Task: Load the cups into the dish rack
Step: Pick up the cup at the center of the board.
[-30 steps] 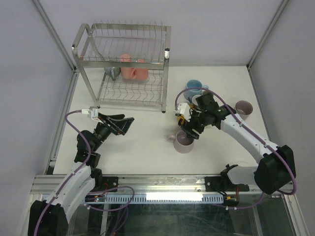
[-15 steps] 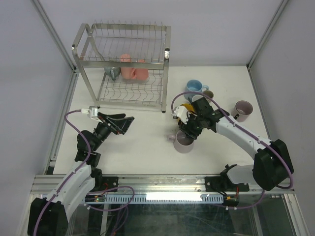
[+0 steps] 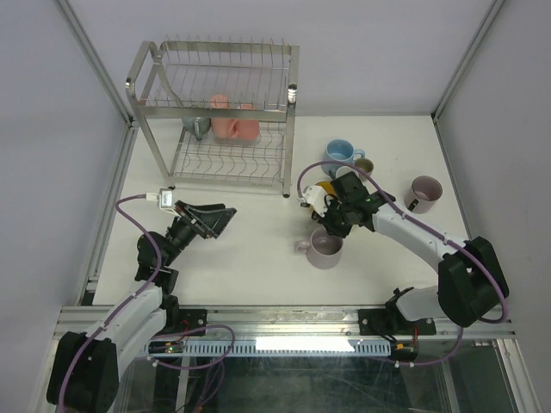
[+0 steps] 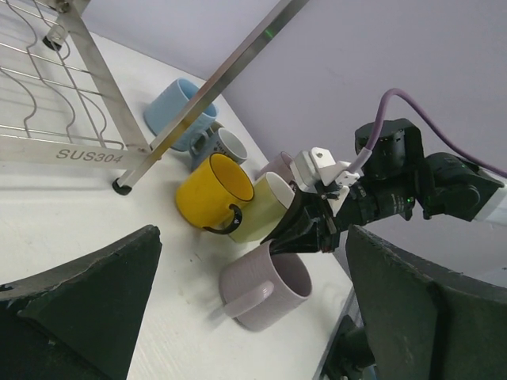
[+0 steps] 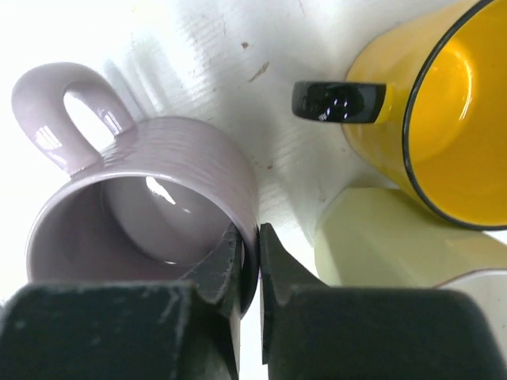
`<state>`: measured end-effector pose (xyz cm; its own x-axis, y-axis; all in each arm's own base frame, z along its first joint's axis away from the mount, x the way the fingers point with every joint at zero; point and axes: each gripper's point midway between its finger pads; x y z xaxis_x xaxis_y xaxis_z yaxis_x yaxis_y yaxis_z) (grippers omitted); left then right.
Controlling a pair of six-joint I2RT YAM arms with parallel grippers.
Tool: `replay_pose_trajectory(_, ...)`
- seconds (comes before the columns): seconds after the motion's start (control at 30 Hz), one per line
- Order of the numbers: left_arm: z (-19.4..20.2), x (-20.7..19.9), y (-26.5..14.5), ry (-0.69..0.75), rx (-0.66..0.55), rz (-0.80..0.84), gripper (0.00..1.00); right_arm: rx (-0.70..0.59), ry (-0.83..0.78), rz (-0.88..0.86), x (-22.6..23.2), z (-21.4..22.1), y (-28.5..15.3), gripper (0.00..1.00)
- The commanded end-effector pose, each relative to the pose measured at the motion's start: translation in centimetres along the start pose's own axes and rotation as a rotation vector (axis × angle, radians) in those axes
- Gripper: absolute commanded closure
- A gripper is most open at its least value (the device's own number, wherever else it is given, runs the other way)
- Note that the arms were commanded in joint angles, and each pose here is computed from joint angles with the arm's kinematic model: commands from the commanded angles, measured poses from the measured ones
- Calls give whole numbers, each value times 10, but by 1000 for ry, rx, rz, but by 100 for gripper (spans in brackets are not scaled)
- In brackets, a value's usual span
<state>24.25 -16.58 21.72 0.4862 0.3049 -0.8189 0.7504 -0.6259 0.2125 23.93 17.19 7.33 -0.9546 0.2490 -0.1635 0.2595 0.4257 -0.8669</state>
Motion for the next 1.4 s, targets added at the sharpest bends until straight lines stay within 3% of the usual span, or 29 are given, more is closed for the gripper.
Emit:
replay_pose_trajectory(0.0,-3,-22,-1,-31,-6,103,1,-46,6,29,-7,-15,-5,99)
replay_pose_trajectory(0.2,5,-23,0,-122,32,125,2,-142,-34,-8,-1,-38,-25,100)
replay_pose_trajectory(0.63,18,-34,6,-283,113,183,6,-480,-170,-66,2,-97,-107,100)
replay_pose_trajectory(0.97,34,-60,19,-355,168,240,9,-643,-243,107,-46,-149,-184,100)
replay_pose_trajectory(1.37,36,-106,29,-562,237,335,14,-716,-441,337,-95,-192,-244,100)
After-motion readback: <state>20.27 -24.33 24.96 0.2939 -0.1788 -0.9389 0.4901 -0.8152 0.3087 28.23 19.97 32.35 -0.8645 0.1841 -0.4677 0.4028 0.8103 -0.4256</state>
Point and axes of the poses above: each gripper's point midway between its finger pads, its own y axis out along the fingers, its own x axis along the line the jaws close on, z = x × y, and after that the axes turned 11 degrees about -y, right-handed
